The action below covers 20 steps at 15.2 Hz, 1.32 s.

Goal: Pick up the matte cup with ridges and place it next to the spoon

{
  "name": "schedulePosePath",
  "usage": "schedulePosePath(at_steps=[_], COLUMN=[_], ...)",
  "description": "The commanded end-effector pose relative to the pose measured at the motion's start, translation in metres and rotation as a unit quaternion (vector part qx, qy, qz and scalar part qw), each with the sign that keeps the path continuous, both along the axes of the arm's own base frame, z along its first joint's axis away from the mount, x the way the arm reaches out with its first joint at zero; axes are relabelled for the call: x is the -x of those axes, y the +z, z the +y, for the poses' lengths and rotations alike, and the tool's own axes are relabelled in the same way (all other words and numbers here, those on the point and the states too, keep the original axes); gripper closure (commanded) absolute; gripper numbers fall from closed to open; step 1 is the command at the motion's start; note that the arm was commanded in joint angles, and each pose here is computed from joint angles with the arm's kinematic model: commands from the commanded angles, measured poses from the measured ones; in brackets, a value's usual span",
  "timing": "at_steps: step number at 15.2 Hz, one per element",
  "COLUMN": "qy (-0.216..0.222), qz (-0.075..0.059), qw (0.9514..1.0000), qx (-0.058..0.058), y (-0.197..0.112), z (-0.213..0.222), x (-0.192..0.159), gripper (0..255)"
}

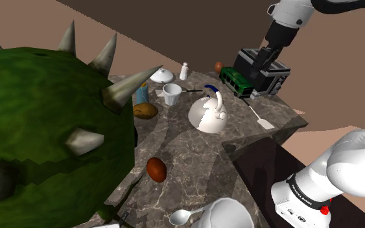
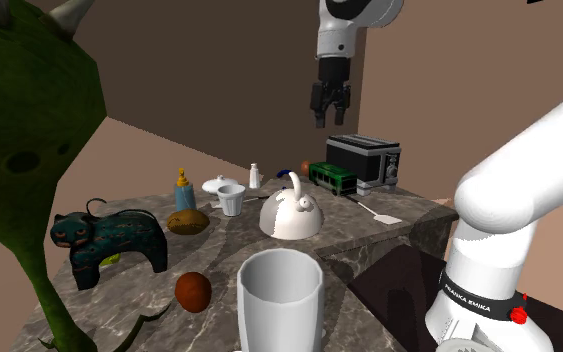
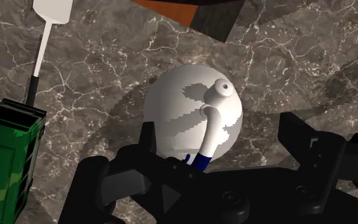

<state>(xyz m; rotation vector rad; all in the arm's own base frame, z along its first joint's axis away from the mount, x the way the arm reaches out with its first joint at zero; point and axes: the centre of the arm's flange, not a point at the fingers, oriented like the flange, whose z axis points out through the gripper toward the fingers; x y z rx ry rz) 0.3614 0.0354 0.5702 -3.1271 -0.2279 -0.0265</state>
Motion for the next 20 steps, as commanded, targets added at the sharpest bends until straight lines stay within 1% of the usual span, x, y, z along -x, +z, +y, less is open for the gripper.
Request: schedulePosePath(at_steps=[1, 20], qy=[0.001, 0.015], qz=[0.001, 0.010], qw=[1.0000, 0.9988], qx=[-0.004, -0.044], y=[-0.017, -0.154], z=[0.005, 0.041], x=[-0.024, -0.232], gripper=[0, 0])
